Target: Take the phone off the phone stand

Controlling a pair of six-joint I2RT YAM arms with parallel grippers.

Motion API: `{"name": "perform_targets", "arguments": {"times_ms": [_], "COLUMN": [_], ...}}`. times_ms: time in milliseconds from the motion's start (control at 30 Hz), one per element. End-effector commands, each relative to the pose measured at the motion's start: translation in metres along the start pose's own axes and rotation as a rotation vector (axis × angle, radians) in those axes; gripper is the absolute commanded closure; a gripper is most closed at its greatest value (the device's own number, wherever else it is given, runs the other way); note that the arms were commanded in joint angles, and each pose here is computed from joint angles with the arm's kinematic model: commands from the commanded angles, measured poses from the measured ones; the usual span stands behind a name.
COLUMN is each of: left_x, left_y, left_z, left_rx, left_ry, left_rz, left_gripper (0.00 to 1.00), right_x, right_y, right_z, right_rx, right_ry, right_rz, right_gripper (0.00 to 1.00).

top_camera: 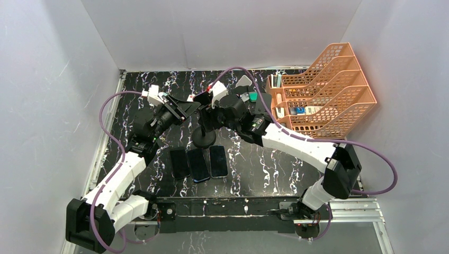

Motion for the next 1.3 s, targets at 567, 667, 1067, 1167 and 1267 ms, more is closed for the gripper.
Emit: {"name": "perform_targets", "arguments": {"times_ms": [567, 667, 1067, 1167, 1267], "left_x": [0.004, 0.004, 0.004, 0.003, 0.001], "left_y": [-0.005, -0.005, -0.002, -0.003, -0.003], "left_z": [-0.014, -0.013, -0.01, -0.008, -0.008], "left_rx": [-0.04, -0.06, -0.075, -0.084, -0.094], "left_ry": [0.086, 0.059, 0.021, 0.013, 0.011], "left_rz": [0.001, -0.012, -0.028, -0.021, -0.004], "left_gripper": [1.0, 1.0, 1.0, 1.0, 1.0], "right_x": [0.002, -0.005, -0.013, -0.014, -0.017], "right_y": [-0.023, -0.027, -0.037, -0.039, -0.038], "right_z": [-0.006, -0.012, -0.016, -0.018, -0.019], "right_rx": [0.124, 0.156, 0.301, 0.335, 0.332], "right_ry": [0.186, 0.228, 0.364, 0.403, 0.415], "right_rz": [-0.007, -0.014, -0.065, -0.078, -0.078], "right_gripper": [0.99, 0.99, 0.99, 0.99, 0.99]}}
Point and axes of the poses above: each gripper's point midway between its finger pads, its own y axis out along the fingers, its own z axis along the line the jaws close on, x = y × z, the point moved 10 cm from there along -y, back along the fingers, and after that the axes turned 12 degrees about -y, right-handed, at the moved point
